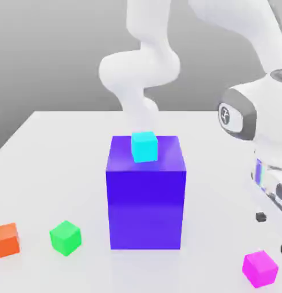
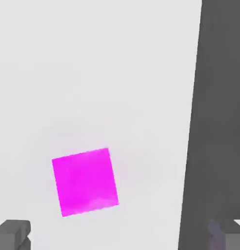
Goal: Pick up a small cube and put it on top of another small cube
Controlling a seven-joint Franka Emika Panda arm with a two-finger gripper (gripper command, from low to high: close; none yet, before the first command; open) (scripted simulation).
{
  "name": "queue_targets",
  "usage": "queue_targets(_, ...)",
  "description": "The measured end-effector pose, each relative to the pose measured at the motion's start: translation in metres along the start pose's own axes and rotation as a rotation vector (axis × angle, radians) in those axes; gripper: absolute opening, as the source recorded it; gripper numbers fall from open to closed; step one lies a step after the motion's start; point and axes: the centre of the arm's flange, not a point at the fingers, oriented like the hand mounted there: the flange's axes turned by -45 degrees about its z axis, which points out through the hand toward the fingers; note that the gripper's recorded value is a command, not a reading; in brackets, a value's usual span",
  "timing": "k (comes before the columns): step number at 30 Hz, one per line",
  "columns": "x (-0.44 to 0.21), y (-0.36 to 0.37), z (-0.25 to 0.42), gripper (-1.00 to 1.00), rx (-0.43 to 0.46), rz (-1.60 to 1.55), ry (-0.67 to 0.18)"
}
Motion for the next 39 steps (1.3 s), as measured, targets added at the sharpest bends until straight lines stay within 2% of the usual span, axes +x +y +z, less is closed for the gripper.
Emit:
queue_targets(4, 0.004, -0.003, 0.056, 0.0, 0.013, -0.044, -0.014)
queue_targets(5, 0.003, -0.004, 0.069, -1.0, 0.014, -0.045, -0.014)
queue_targets(12, 0.003, -0.004, 0.071, -1.0, 0.016, -0.046, -0.014)
queue_targets(18, -0.007, 0.003, 0.004, -1.0, -0.009, 0.007, -0.004)
queue_targets(22, -0.073, 0.018, -0.036, -1.0, -0.088, 0.241, -0.001)
queue_targets(27, -0.182, 0.001, -0.072, -1.0, -0.148, 0.583, -0.029)
queue_targets(33, -0.318, -0.066, -0.098, -1.0, -0.186, 1.043, -0.043)
queue_targets(39, -0.398, -0.151, -0.105, -1.0, -0.197, 1.452, -0.011)
